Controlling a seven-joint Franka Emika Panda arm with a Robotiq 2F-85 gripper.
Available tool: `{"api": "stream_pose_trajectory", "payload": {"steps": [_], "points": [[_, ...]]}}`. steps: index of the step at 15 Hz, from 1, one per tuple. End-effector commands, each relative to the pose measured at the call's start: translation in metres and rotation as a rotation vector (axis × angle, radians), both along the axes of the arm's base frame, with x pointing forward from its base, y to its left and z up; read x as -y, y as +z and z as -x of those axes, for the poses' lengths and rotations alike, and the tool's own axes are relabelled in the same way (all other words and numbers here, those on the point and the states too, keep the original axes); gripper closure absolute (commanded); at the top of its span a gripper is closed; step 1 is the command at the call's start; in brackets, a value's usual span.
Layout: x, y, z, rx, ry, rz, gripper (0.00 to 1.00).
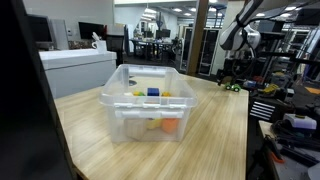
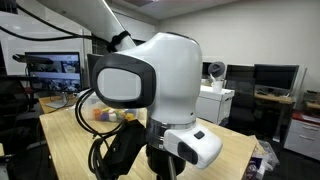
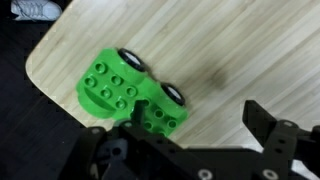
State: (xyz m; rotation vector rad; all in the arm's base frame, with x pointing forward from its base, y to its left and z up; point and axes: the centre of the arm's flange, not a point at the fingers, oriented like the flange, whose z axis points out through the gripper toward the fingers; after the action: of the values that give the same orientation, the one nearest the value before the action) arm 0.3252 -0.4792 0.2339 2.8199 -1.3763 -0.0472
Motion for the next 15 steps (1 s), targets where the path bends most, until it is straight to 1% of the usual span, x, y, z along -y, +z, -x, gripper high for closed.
{"api": "stream_pose_trajectory", "payload": {"steps": [1, 3, 6, 7, 11, 15], "points": [[-0.003, -0.011, -0.004, 0.027, -0.035, 0.004, 0.00], [-0.008, -0.013, -0.012, 0.044, -0.033, 0.002, 0.00], [-0.020, -0.012, -0.036, 0.097, -0.030, -0.011, 0.00], [-0.028, -0.011, -0.050, 0.127, -0.023, -0.022, 0.00], [-0.051, -0.007, -0.072, 0.179, -0.007, -0.059, 0.00], [-0.079, -0.006, -0.090, 0.213, 0.022, -0.103, 0.00]]}}
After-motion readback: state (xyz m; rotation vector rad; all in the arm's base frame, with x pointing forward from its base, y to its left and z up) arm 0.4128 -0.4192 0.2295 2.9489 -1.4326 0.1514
